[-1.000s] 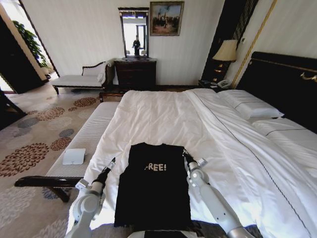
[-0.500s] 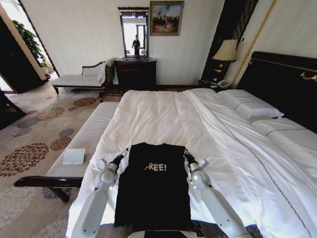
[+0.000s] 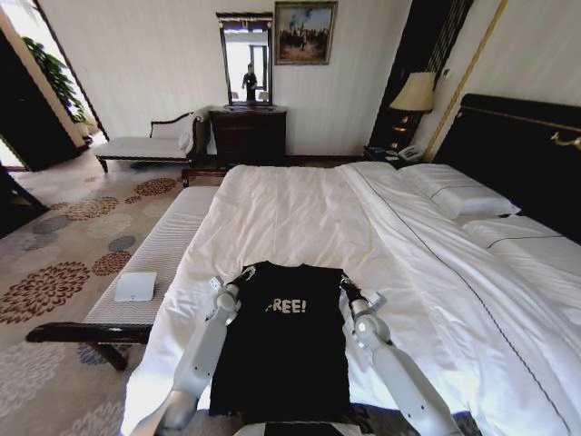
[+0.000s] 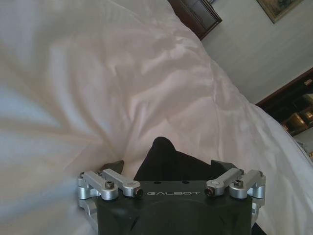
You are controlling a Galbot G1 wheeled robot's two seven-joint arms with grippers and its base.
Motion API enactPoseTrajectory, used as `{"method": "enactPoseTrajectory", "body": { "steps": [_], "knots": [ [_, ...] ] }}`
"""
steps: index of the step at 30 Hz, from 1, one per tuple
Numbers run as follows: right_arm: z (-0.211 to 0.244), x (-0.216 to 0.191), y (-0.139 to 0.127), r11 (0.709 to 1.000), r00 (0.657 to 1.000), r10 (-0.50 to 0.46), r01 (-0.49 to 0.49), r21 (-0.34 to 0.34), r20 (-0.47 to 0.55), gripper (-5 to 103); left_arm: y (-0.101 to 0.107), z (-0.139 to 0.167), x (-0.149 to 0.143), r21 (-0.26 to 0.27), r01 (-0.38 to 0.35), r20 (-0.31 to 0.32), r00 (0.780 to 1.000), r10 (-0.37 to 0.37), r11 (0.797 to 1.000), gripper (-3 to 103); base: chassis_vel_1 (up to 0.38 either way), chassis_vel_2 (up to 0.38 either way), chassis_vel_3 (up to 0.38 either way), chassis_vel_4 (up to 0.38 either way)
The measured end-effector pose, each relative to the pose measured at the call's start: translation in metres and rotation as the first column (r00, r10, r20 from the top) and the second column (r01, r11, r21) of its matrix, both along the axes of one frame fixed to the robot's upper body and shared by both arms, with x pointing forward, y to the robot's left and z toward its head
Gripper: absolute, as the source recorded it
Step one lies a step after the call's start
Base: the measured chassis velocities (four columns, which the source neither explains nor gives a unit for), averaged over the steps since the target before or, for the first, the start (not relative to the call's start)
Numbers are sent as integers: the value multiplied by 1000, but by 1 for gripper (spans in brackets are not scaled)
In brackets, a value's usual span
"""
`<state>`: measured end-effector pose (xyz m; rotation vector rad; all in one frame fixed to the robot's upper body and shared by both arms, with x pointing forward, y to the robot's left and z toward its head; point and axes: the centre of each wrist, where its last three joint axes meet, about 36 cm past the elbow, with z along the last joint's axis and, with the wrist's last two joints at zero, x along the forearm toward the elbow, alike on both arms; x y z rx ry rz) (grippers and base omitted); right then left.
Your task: Fold the clothes on the bed.
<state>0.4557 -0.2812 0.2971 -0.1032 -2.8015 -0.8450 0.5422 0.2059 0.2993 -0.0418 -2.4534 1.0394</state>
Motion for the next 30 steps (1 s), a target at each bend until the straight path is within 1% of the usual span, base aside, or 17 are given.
{"method": "enactPoseTrajectory", "body": {
  "steps": [4, 7, 8, 10, 13, 15, 16, 18, 19, 21, 22, 24, 25, 27, 28, 29, 30],
  "knots": [
    [-1, 0, 3, 1000, 1000, 0, 0, 7, 0, 0, -1, -3, 2, -16, -18, 4, 1000, 18, 1000, 96, 0, 0, 0, 0],
    [-1, 0, 6, 1000, 1000, 4, -4, 6, 0, 0, 1, -2, 2, -29, -31, 8, 999, 31, 999, 81, 0, 0, 0, 0],
    [-1, 0, 6, 1000, 1000, 4, -4, 6, 0, 0, 1, -2, 2, -29, -31, 8, 999, 31, 999, 81, 0, 0, 0, 0],
    [-1, 0, 7, 1000, 1000, 4, -4, 7, 1, 0, 2, -1, 1, -33, -33, 10, 999, 33, 999, 70, 0, 0, 0, 0],
    [-1, 1, 8, 1000, 1000, 4, -4, 8, 1, 0, 3, -1, 0, -34, -33, 9, 999, 34, 999, 64, 0, 0, 0, 0],
    [-1, 1, 8, 1000, 1000, 4, -4, 8, 0, 0, 4, -3, -1, -33, -33, 7, 999, 33, 999, 53, 0, 0, 0, 0],
    [-1, 1, 8, 1000, 1000, 4, -4, 7, 0, 0, 4, -3, -1, -34, -33, 7, 999, 33, 999, 53, 0, 0, 0, 0],
    [-1, 2, 8, 1000, 1000, 4, -4, 6, 0, 0, 6, -4, -2, -33, -33, 5, 999, 34, 999, 41, 0, 0, 0, 0],
    [-1, 2, 8, 1000, 1000, 4, -4, 6, 0, 0, 6, -4, -2, -33, -33, 5, 999, 34, 999, 41, 0, 0, 0, 0],
    [-1, 2, 7, 1000, 1000, 4, -4, 5, 0, 0, 7, -4, -3, -31, -34, 5, 999, 34, 999, 30, 0, 0, 0, 0],
    [-1, 2, 7, 1000, 1000, 3, -3, 5, 0, 0, 7, -4, -3, -30, -34, 6, 999, 34, 999, 30, 0, 0, 0, 0],
    [1, 2, 6, 1000, 1000, 3, -3, 5, 5, 0, 8, 0, -1, -29, -30, 14, 999, 31, 999, 20, 0, 0, 0, 0],
    [1, 2, 6, 1000, 1000, 3, -3, 5, 5, 0, 8, 0, -1, -29, -30, 14, 999, 31, 999, 20, 0, 0, 0, 0],
    [4, 2, 6, 1000, 1000, 4, -4, 6, 13, 0, 10, 2, 0, -26, -27, 19, 999, 28, 999, 9, 0, 0, 0, 0],
    [6, 1, 6, 1000, 1000, 5, -5, 6, 18, 0, 10, 3, 0, -24, -26, 20, 999, 27, 999, 9, 0, 0, 0, 0],
    [10, 1, 6, 1000, 1000, 5, -5, 8, 24, 0, 11, 4, 1, -20, -24, 23, 999, 25, 1000, 2, 0, 0, 0, 0],
    [10, 1, 6, 1000, 1000, 5, -5, 8, 24, 0, 11, 4, 1, -20, -24, 23, 999, 25, 1000, 2, 0, 0, 0, 0]
  ]
}}
